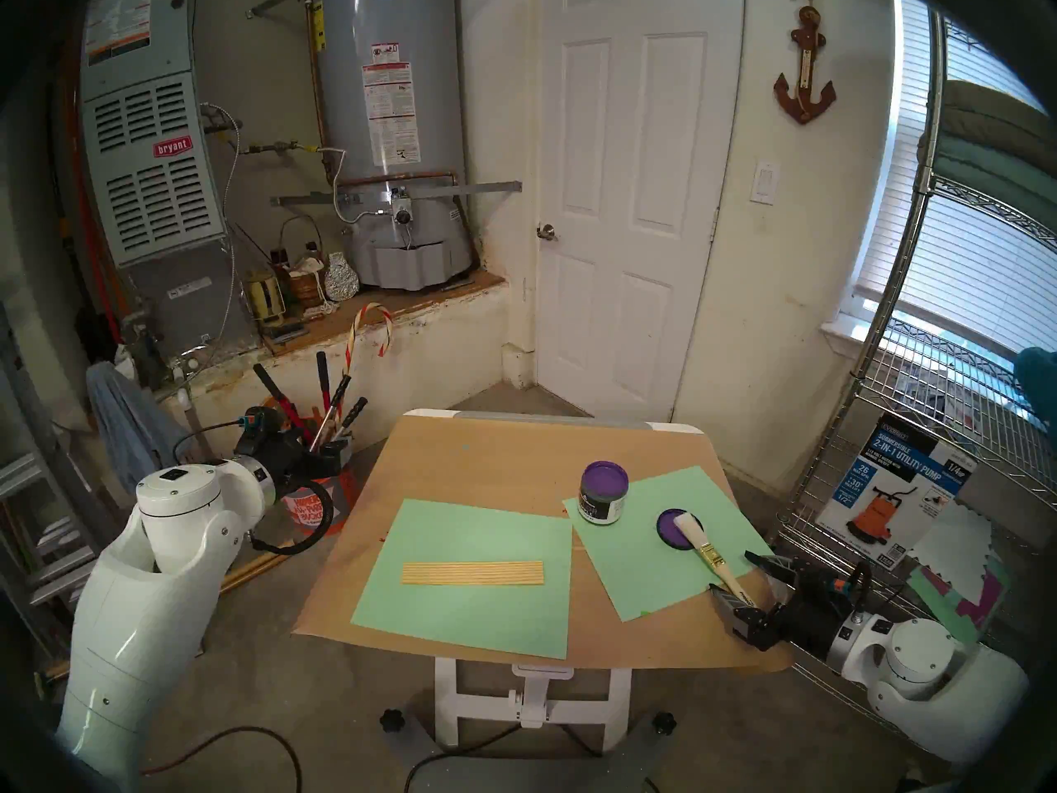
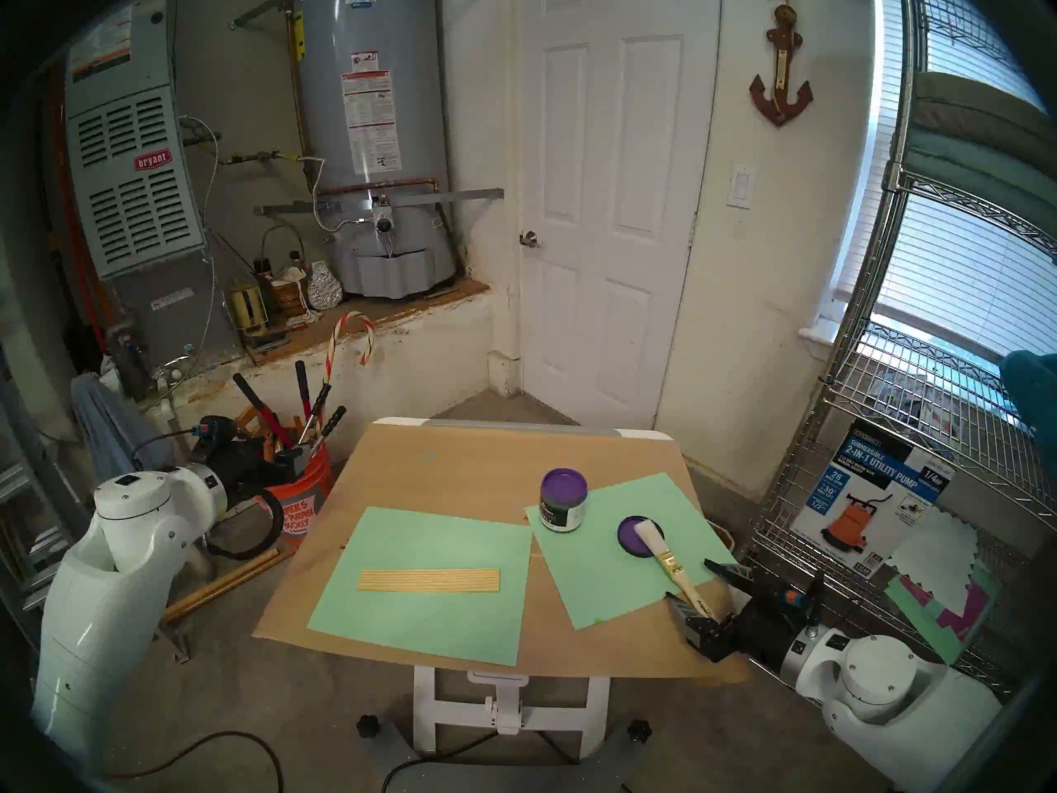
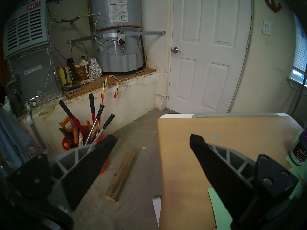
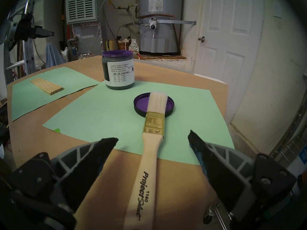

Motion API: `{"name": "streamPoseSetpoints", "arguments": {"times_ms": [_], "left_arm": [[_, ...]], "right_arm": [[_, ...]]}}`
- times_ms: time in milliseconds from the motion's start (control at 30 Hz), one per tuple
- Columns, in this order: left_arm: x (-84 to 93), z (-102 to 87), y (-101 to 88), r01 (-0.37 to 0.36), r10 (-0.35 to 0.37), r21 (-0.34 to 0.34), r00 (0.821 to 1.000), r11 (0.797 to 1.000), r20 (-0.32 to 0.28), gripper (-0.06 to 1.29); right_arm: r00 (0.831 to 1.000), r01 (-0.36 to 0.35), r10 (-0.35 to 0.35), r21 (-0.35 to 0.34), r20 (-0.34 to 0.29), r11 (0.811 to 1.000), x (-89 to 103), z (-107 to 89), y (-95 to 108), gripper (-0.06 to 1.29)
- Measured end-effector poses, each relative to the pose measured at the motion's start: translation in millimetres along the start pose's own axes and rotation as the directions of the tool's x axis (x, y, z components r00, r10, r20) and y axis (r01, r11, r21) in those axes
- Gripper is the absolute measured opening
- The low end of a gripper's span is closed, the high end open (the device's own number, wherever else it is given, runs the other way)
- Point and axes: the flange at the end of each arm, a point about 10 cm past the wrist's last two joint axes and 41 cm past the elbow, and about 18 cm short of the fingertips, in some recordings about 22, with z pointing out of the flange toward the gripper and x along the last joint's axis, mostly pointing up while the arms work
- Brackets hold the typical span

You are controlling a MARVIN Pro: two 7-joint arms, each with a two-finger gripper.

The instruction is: Pick up brush, dip the brush into paint, and paint the wood

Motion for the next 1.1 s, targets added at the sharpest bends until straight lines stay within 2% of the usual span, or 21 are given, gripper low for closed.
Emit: {"name": "streamPoseSetpoints", "arguments": {"times_ms": [233, 633, 1100], "left_arm": [[0.0, 0.0, 0.0, 0.0, 0.0, 0.0, 1.0, 1.0, 0.0, 1.26], [0.0, -0.1, 0.0, 0.0, 0.0, 0.0, 1.0, 1.0, 0.0, 1.26], [0.0, -0.1, 0.0, 0.0, 0.0, 0.0, 1.0, 1.0, 0.0, 1.26]], "right_arm": [[1.0, 0.001, -0.001, -0.011, -0.001, 1.0, 2.0, 2.6, 2, 1.24], [0.999, -0.012, 0.012, -0.008, 0.039, 1.0, -5.5, 7.6, -2, 1.24], [0.999, -0.023, 0.024, -0.022, 0.048, 0.999, -10.2, 13.9, -1, 1.23]]}}
